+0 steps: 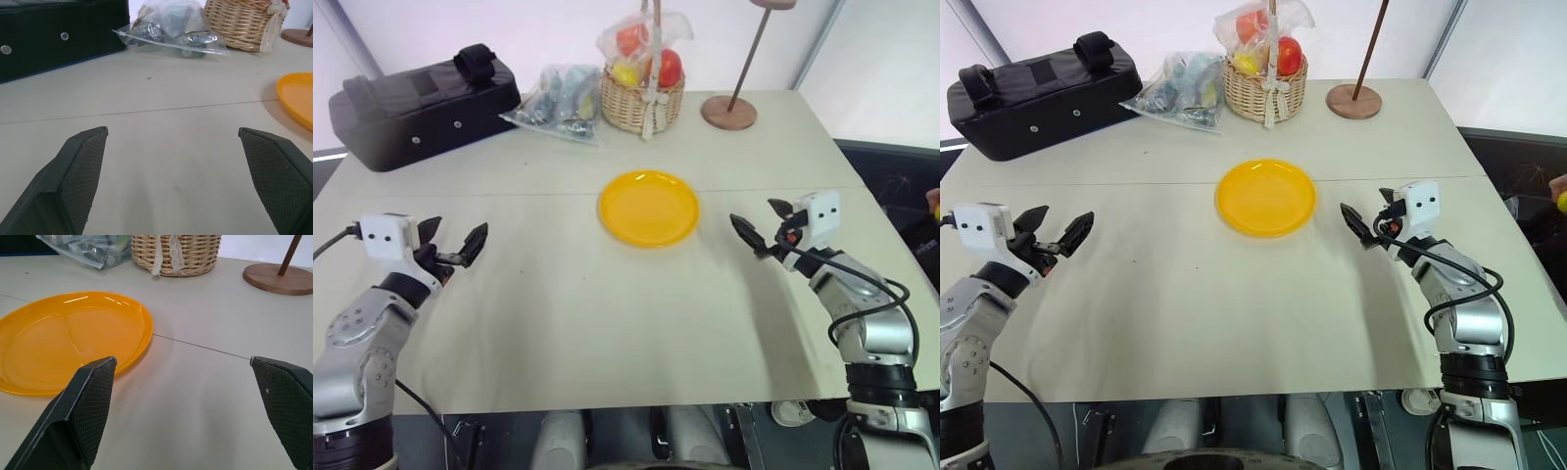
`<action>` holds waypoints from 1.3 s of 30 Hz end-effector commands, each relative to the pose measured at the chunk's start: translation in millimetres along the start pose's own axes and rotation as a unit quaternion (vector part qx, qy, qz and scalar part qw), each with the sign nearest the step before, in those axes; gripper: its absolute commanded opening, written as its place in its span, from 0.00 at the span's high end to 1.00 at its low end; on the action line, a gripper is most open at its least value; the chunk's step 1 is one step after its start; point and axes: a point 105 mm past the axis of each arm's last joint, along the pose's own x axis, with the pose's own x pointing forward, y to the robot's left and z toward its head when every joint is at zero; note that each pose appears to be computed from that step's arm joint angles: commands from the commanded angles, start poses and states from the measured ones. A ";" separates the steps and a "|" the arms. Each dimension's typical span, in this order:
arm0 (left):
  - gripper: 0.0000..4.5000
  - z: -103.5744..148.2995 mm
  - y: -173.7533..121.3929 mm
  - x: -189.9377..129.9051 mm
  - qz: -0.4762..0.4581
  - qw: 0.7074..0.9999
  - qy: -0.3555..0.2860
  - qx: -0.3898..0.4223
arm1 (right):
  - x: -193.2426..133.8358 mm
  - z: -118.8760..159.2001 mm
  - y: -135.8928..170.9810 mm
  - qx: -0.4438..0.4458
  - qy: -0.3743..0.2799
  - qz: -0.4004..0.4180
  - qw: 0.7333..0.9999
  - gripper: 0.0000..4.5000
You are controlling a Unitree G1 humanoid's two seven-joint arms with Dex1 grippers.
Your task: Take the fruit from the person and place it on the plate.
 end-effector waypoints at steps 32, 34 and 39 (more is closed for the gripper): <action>0.01 15.8 2.5 -0.1 0.007 0.999 -0.035 0.010 | 3.5 12.1 5.8 -0.008 -0.025 0.002 1.000 0.00; 0.01 15.9 2.9 -0.1 0.007 0.999 -0.035 0.010 | 3.7 12.2 6.1 -0.008 -0.025 0.003 1.000 0.00; 0.01 16.2 3.7 0.2 0.009 0.999 -0.035 0.011 | 4.4 12.2 5.9 -0.008 -0.025 0.002 1.000 0.00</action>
